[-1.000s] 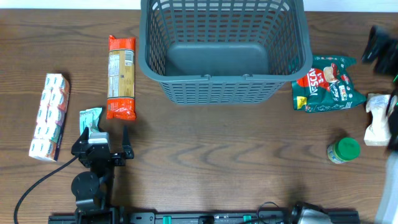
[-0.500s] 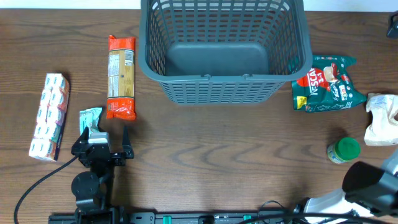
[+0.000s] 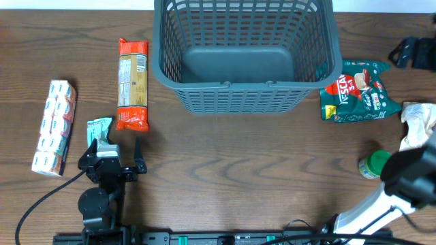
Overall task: Pack container
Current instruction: 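Move the right gripper to the green Nescafé pouch and grasp it, then carry the Nescafé pouch with the right gripper into the grey basket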
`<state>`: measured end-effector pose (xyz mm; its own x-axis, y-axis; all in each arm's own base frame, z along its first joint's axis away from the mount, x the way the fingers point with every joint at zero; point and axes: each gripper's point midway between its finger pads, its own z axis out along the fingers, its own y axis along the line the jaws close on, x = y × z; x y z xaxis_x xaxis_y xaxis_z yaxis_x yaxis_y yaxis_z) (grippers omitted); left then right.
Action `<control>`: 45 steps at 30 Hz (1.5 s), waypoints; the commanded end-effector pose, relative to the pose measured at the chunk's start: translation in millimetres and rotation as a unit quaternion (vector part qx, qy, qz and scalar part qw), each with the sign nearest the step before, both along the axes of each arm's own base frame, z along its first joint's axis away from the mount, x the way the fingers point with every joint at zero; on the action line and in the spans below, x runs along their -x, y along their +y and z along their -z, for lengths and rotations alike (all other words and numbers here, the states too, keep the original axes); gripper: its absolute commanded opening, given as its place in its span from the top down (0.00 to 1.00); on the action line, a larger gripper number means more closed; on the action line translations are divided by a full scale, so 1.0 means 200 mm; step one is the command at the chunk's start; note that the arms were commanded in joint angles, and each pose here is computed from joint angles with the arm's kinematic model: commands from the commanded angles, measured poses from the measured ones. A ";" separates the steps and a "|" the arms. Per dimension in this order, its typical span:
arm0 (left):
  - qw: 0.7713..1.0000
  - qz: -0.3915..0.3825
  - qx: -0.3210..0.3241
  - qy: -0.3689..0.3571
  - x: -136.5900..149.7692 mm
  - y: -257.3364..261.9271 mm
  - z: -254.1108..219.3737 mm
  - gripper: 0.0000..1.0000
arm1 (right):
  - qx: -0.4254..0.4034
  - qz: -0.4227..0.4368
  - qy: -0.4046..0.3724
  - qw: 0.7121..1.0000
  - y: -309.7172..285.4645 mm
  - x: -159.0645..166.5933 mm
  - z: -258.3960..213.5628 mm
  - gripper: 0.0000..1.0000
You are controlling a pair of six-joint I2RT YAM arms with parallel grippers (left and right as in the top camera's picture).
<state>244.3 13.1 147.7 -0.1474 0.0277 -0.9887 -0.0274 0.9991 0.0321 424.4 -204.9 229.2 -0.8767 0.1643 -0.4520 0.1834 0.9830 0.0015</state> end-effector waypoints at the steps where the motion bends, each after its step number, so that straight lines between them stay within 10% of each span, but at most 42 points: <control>1: 1.000 0.001 -0.005 0.018 0.00 0.00 0.08 0.01 | -0.020 -0.027 0.044 0.998 0.00 -0.03 0.21 0.01; 17: 1.000 0.001 -0.005 0.018 0.00 0.00 0.08 0.02 | -0.032 -0.178 0.133 0.974 0.33 -0.14 0.60 0.01; 45: 1.000 0.001 -0.004 0.018 0.00 0.00 0.08 0.01 | -0.028 -0.068 0.204 0.976 0.29 -0.01 1.02 0.01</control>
<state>244.3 13.1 147.6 -0.1478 0.0277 -0.9886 -0.0273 0.9991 0.0320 441.3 -150.5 48.3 -0.9942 0.0065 -0.1074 0.0073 0.9999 -0.0074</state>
